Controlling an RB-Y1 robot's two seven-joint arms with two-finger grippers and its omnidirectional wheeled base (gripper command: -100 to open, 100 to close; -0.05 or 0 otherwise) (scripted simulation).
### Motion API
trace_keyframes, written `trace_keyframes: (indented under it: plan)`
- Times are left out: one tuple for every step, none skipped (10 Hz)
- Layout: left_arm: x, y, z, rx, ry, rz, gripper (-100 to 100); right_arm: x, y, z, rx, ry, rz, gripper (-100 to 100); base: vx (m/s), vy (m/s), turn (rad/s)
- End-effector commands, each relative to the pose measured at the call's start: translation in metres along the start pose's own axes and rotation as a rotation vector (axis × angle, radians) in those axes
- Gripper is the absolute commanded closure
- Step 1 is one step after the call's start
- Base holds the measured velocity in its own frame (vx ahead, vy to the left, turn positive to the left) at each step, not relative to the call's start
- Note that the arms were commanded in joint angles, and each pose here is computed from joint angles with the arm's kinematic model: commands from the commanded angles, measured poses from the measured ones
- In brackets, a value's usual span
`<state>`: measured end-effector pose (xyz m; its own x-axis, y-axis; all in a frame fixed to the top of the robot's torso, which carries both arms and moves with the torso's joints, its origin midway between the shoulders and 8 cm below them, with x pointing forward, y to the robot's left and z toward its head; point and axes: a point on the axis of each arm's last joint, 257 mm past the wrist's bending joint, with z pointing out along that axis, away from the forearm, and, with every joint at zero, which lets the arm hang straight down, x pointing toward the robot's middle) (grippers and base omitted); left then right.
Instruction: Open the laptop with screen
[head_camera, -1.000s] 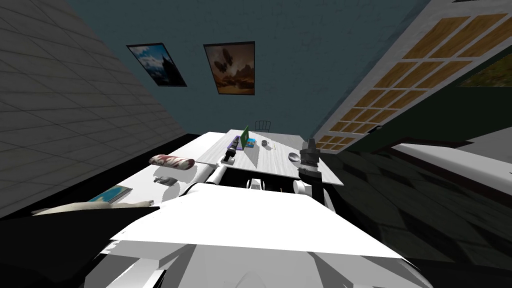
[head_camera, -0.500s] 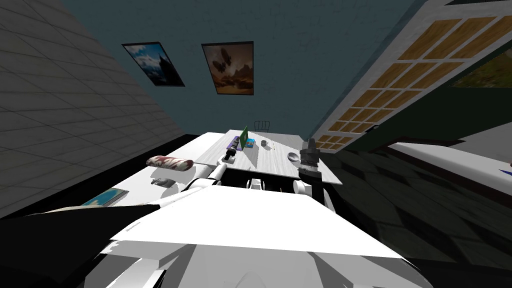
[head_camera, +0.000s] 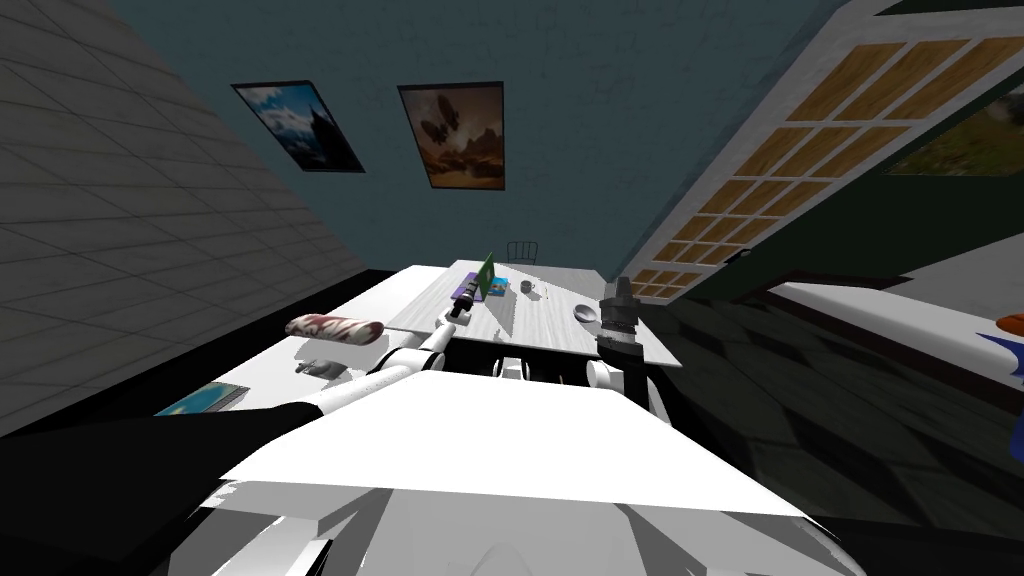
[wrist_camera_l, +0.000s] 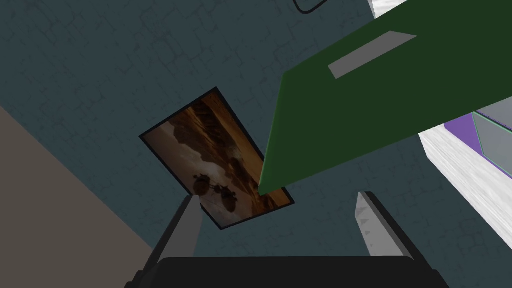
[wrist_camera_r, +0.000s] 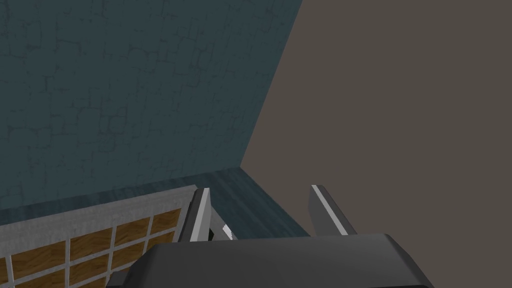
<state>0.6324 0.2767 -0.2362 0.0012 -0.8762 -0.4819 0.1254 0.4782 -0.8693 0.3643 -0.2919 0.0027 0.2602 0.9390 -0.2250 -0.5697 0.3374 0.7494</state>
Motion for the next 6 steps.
trace_keyframes:
  plan:
    - [0.001, 0.010, 0.005, -0.029, 0.010, 0.010, -100, 0.000, 0.000, 0.000, 0.000, 0.000, 0.000, 0, 0.009, -0.003, -0.030]
    - [-0.001, 0.012, 0.009, -0.039, 0.012, 0.018, -100, 0.000, 0.000, 0.000, 0.000, 0.000, 0.000, 0, 0.012, 0.000, -0.047]
    - [0.001, 0.017, 0.007, -0.051, 0.016, 0.017, -100, 0.000, 0.000, 0.000, 0.000, 0.000, 0.000, 0, 0.010, 0.001, -0.015]
    - [0.000, 0.021, 0.010, -0.063, 0.019, 0.025, -100, 0.000, 0.000, 0.000, 0.000, 0.000, 0.000, 0, 0.008, -0.003, -0.022]
    - [-0.002, 0.025, 0.012, -0.077, 0.023, 0.032, -100, 0.000, 0.000, 0.000, 0.000, 0.000, 0.000, 0, 0.011, -0.004, -0.037]
    - [-0.004, 0.028, 0.014, -0.088, 0.024, 0.038, -100, 0.000, 0.000, 0.000, 0.000, 0.000, 0.000, 0, 0.011, -0.002, -0.034]
